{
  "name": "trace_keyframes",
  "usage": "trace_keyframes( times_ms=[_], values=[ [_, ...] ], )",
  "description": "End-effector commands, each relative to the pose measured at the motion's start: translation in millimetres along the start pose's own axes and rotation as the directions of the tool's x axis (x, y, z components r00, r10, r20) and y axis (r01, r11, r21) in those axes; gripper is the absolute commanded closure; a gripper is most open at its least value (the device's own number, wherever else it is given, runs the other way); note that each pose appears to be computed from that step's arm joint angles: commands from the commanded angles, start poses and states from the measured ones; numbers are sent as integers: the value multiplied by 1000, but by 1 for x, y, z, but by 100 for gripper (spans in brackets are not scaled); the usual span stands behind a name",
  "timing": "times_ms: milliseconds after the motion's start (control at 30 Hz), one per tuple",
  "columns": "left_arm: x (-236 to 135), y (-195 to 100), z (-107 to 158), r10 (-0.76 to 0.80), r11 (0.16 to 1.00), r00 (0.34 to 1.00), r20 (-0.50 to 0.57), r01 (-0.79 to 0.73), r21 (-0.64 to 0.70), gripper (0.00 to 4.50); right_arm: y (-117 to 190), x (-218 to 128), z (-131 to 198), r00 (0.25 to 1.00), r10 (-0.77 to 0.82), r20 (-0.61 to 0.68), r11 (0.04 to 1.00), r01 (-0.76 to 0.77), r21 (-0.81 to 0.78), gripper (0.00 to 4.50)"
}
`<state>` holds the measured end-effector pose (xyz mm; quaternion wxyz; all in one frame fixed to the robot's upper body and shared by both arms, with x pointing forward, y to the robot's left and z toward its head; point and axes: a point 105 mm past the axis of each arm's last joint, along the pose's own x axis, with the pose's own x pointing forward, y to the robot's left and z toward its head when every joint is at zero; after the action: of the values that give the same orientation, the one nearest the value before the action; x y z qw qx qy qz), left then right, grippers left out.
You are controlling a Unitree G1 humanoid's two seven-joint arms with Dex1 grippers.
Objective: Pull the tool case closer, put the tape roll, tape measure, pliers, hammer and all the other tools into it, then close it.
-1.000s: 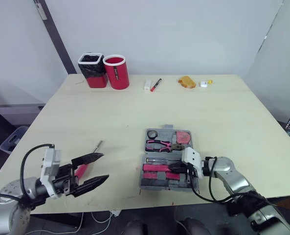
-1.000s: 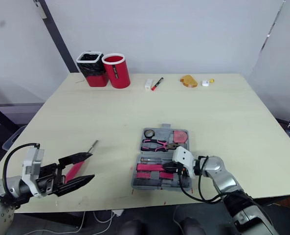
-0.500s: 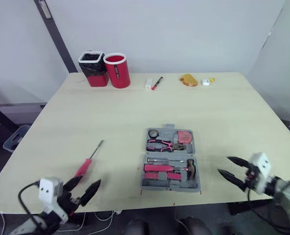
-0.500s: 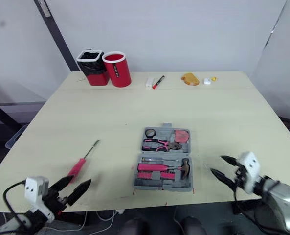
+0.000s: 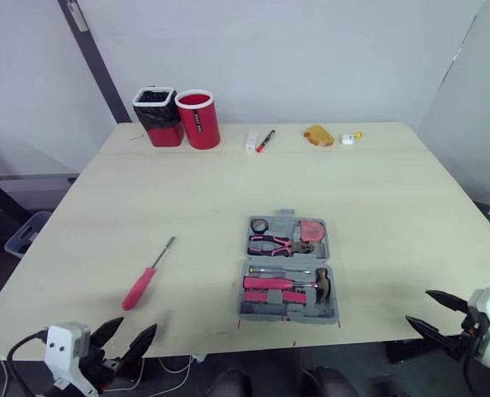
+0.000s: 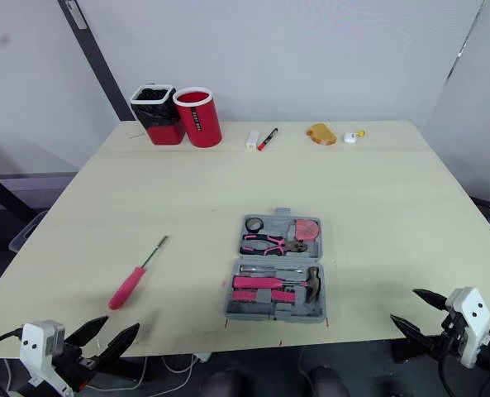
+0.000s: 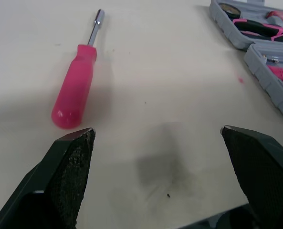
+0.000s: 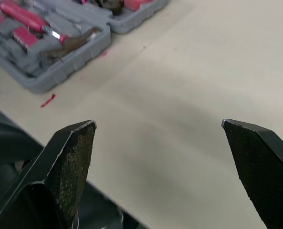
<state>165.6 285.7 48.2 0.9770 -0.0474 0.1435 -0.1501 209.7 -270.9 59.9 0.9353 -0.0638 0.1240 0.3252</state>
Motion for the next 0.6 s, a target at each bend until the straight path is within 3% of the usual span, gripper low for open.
trace_keyframes(
  times_ms=[33,367,600],
  values=[
    [8,-6,21,-72,996,997,36,70,57,0,0,10,20,998,21,57,999,-18,-45,4],
    [46,-17,63,-226,965,974,37,218,145,0,22,42,69,954,262,145,957,-238,-166,4],
    [68,-20,84,-271,944,963,1,265,196,0,35,63,97,912,392,123,900,-353,-257,4]
  ],
)
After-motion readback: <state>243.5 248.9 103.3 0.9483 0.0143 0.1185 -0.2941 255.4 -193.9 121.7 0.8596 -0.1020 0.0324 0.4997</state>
